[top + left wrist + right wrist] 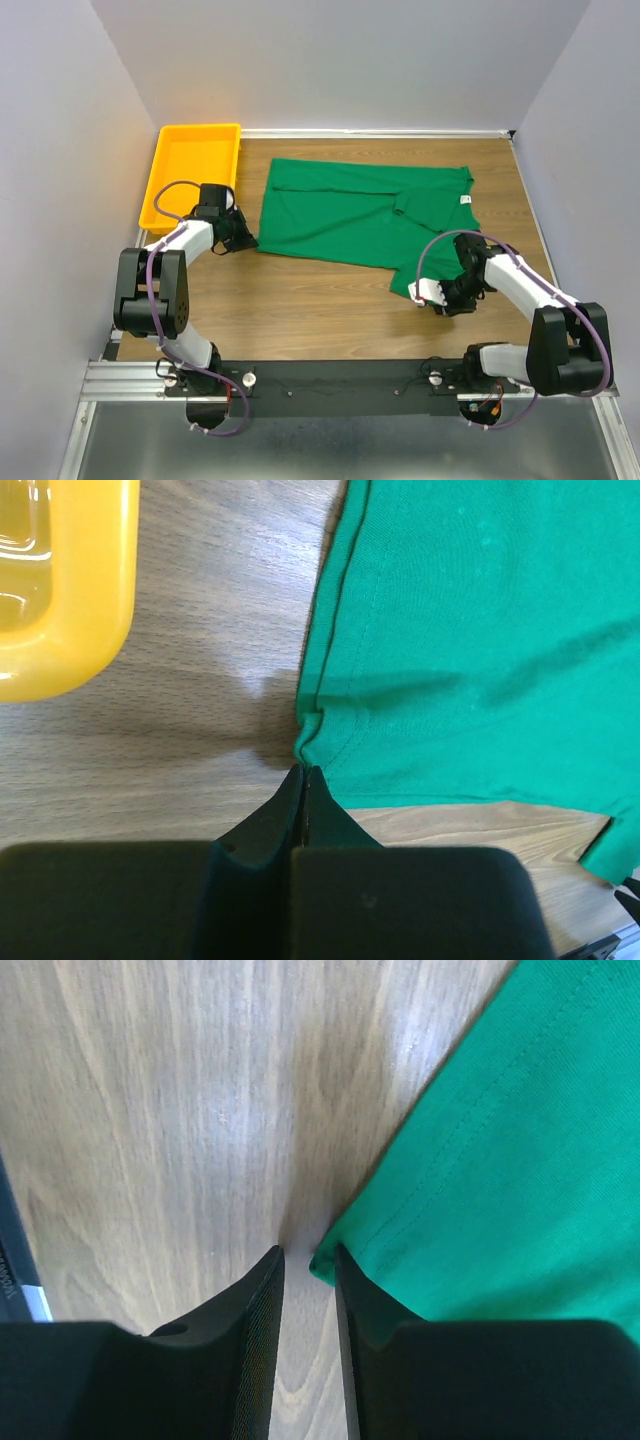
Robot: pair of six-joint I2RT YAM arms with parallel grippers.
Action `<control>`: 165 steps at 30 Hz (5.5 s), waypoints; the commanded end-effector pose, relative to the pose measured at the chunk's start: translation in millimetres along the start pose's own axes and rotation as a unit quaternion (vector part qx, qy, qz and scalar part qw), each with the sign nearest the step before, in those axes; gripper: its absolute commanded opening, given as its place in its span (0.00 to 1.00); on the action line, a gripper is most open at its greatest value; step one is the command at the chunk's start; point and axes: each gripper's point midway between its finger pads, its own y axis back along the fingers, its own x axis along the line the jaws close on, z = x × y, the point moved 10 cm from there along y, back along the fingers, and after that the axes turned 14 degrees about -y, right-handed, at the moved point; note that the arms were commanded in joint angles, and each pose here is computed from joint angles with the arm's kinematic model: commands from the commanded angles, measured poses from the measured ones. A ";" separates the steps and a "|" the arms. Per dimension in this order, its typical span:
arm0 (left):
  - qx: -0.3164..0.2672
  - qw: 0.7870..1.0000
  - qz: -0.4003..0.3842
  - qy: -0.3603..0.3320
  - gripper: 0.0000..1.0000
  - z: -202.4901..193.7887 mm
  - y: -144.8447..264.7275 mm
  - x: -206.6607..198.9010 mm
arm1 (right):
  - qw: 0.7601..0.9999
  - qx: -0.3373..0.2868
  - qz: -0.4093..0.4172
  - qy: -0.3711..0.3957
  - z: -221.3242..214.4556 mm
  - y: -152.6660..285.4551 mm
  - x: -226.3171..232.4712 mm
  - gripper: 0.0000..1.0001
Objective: Fold and stack the t-shirts
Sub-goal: Fold the tshirt
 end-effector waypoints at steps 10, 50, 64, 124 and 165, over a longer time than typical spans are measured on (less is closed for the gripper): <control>0.004 1.000 -0.013 -0.011 0.00 1.8 -4.4 -0.9 | 0.999 0.007 -0.030 0.032 3.0 9.7 0.5 0.43; -0.008 0.999 -0.026 -0.021 0.00 4.6 7.5 -5.8 | 0.989 -0.059 -0.097 -0.100 22.3 53.0 -7.3 0.00; -0.028 0.999 -0.036 -0.024 0.00 15.6 22.3 -13.9 | 0.955 -0.107 -0.226 -0.159 40.4 107.6 -44.3 0.01; 0.054 0.998 -0.013 0.004 0.00 -1.2 2.0 2.2 | 0.884 -0.170 -0.399 -0.171 59.0 182.4 -153.6 0.01; 0.070 0.997 -0.009 -0.024 0.00 -3.0 11.2 -13.7 | 0.933 -0.077 -0.290 -0.198 7.3 132.2 16.3 0.01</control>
